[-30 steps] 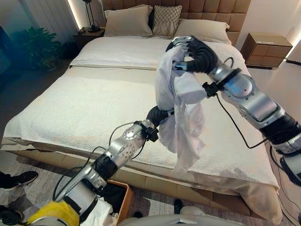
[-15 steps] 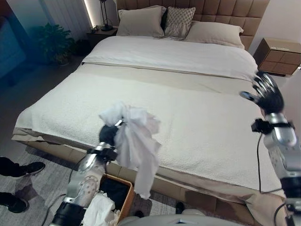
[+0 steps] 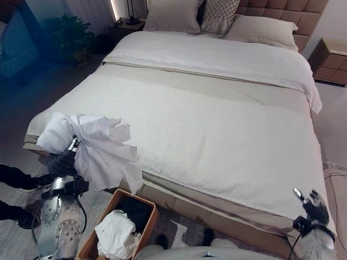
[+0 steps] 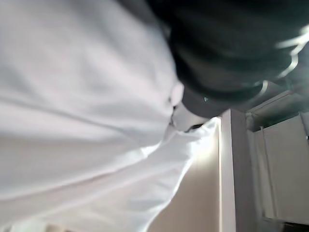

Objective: Pick up clothes into the bucket

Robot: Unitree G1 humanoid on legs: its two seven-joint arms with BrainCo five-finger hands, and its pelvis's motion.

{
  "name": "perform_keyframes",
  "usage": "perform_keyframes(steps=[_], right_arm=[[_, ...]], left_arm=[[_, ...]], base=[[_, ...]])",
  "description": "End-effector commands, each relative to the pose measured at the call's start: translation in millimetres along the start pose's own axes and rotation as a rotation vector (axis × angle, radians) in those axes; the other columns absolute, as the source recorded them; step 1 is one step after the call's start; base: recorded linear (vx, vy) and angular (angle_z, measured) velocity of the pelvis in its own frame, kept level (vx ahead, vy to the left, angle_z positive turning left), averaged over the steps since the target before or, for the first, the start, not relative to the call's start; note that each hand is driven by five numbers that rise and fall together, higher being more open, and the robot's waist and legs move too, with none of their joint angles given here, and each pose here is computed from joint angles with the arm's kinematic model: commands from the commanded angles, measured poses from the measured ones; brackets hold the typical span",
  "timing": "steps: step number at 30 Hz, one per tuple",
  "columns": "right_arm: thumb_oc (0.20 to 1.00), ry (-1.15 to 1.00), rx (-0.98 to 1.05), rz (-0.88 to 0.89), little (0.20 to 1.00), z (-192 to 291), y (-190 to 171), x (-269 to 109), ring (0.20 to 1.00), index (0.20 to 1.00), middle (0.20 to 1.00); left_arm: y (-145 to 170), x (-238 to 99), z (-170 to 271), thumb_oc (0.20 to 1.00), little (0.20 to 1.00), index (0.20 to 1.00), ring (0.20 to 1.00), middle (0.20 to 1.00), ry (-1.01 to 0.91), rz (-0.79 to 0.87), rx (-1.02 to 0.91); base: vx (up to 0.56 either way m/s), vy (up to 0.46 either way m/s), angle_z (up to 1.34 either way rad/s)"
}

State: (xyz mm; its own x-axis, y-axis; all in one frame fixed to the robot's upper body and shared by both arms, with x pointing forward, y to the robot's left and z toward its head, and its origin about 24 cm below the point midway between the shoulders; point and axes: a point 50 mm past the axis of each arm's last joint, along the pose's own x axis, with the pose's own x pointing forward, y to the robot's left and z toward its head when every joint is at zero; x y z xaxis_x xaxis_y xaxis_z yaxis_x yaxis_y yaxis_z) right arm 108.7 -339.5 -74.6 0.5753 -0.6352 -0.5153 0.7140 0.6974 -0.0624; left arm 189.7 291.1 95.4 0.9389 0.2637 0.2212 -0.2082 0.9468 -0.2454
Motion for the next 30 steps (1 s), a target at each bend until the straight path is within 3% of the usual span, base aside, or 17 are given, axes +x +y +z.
perform_keyframes(steps=[1,9,13,23,30], right_arm=[[1.000,-0.063,-0.108,0.039,1.000,13,8,6,1.000,1.000,1.000],[1.000,0.093,-0.254,-0.046,1.000,-16,-10,9,1.000,1.000,1.000],[1.000,0.125,-0.305,-0.015,1.000,-26,-7,4,1.000,1.000,1.000],[1.000,0.074,-0.396,0.148,1.000,-26,31,3,1.000,1.000,1.000],[1.000,0.050,-0.406,0.229,1.000,-26,52,0,1.000,1.000,1.000]], left_arm=[[2,4,62,0.200,0.200,0.200,0.200,0.200,-0.287,-0.028,0.275],[21,-4,50,0.200,0.200,0.200,0.200,0.200,-0.150,-0.005,0.562],[50,-9,29,0.200,0.200,0.200,0.200,0.200,-0.003,0.099,0.833],[95,-12,-50,0.200,0.200,0.200,0.200,0.200,0.358,0.263,0.996],[98,1,-55,0.200,0.200,0.200,0.200,0.200,0.361,0.324,1.016]], base=[[-0.02,0.002,0.13],[-0.02,0.005,0.12],[-0.01,0.010,0.09],[-0.08,0.041,0.03],[-0.10,0.054,-0.14]])
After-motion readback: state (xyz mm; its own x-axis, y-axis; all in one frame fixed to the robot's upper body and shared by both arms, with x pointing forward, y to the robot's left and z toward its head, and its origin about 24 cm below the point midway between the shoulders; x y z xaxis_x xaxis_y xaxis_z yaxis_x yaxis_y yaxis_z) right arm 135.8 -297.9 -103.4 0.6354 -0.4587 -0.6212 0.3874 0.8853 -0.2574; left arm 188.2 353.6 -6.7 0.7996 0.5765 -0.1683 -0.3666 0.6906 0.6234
